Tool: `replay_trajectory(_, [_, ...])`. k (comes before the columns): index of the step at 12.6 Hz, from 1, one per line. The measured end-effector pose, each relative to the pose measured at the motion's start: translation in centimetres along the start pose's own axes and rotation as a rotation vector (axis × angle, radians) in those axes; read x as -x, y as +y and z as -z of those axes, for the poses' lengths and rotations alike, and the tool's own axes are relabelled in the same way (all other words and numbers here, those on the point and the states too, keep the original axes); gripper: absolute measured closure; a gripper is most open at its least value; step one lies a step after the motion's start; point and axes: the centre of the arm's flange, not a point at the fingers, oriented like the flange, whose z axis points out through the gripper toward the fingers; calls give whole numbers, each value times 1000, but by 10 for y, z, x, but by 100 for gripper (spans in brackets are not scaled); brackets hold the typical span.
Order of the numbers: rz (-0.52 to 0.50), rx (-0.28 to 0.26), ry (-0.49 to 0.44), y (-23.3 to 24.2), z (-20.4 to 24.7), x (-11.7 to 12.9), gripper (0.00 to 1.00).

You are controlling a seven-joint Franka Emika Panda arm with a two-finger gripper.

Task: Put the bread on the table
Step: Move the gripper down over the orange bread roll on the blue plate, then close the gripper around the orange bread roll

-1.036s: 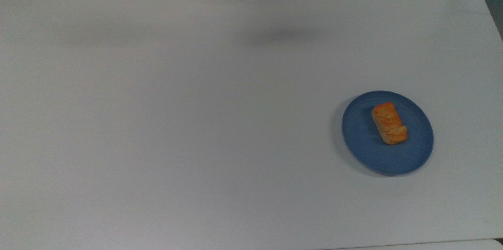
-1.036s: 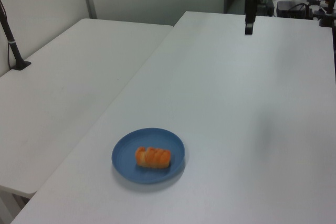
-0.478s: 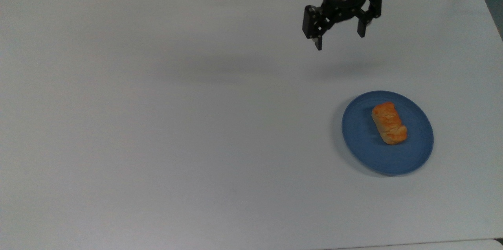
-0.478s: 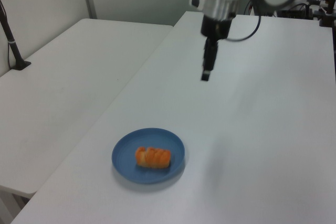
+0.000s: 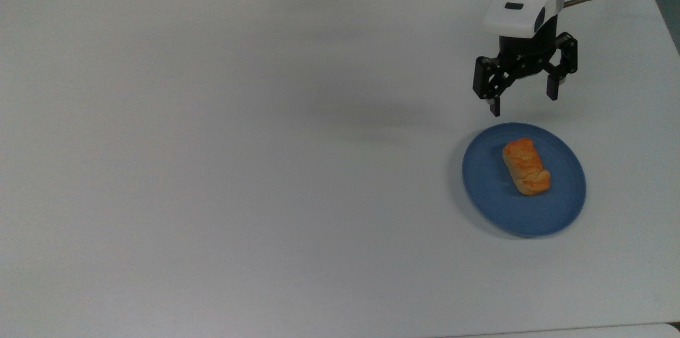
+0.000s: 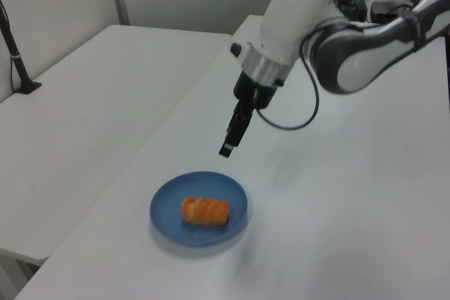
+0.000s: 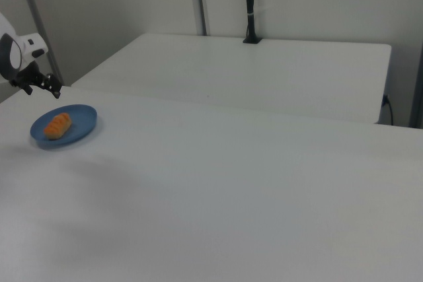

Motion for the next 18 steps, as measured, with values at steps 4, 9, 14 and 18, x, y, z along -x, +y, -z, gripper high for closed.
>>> replay_trajectory(4, [79,-20,83,-19,-70,18,0])
replay_trajectory(9, [137,0,78,-23,-116,38,0])
replay_trajectory(14, [186,31,59,-21,-137,49,0])
replay_trajectory(18, [238,60,65,-23,-142,53,31])
